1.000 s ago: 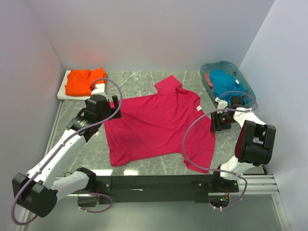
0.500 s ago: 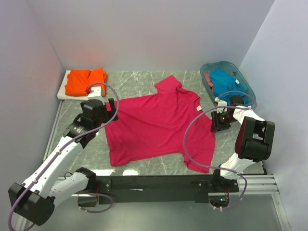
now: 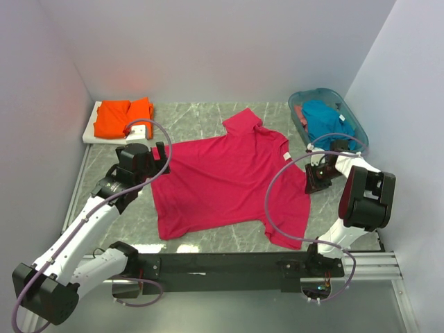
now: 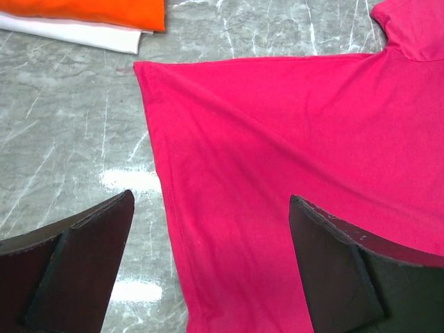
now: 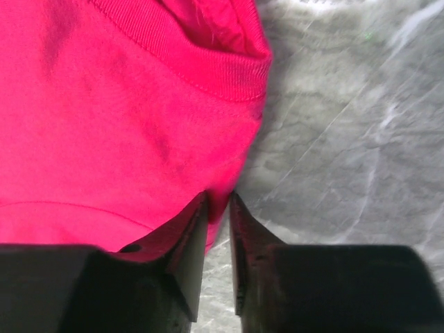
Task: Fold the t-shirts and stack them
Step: Flatten the tshirt out
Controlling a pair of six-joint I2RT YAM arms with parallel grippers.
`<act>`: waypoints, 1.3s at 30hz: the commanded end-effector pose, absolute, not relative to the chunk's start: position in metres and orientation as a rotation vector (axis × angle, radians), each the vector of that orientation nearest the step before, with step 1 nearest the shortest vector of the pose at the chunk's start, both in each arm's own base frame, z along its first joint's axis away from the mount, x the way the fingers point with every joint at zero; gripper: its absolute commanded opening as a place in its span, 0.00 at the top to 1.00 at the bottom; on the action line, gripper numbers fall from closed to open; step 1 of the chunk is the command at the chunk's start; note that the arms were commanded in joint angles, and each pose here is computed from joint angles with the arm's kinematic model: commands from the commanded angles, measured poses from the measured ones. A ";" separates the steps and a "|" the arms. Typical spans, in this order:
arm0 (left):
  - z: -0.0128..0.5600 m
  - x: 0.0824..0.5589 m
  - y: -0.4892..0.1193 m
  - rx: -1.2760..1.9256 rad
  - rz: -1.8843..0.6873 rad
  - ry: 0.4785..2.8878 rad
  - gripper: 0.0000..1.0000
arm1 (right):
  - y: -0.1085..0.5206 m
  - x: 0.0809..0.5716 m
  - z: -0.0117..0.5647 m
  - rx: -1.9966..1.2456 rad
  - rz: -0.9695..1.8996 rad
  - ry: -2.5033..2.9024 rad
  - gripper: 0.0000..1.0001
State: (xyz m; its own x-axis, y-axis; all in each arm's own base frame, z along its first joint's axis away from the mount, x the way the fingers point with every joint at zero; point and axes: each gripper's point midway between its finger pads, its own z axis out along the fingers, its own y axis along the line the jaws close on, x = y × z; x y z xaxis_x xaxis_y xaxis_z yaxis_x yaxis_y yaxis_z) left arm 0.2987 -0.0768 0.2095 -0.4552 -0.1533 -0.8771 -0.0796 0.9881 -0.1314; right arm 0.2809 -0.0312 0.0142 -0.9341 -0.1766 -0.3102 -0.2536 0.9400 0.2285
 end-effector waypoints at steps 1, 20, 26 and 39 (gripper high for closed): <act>0.216 0.302 -0.073 -0.174 -0.070 2.010 0.01 | -0.029 0.270 0.013 -0.359 0.396 2.842 0.77; 0.215 0.302 -0.073 -0.168 -0.072 2.013 0.01 | -0.066 0.172 0.018 -0.702 0.078 2.996 1.00; 0.214 0.302 -0.075 -0.164 -0.074 2.020 0.01 | -0.067 0.152 0.026 -0.745 0.073 2.994 1.00; 0.211 0.303 -0.079 -0.156 -0.102 2.026 0.01 | -0.048 0.214 0.110 -0.671 0.138 2.682 0.50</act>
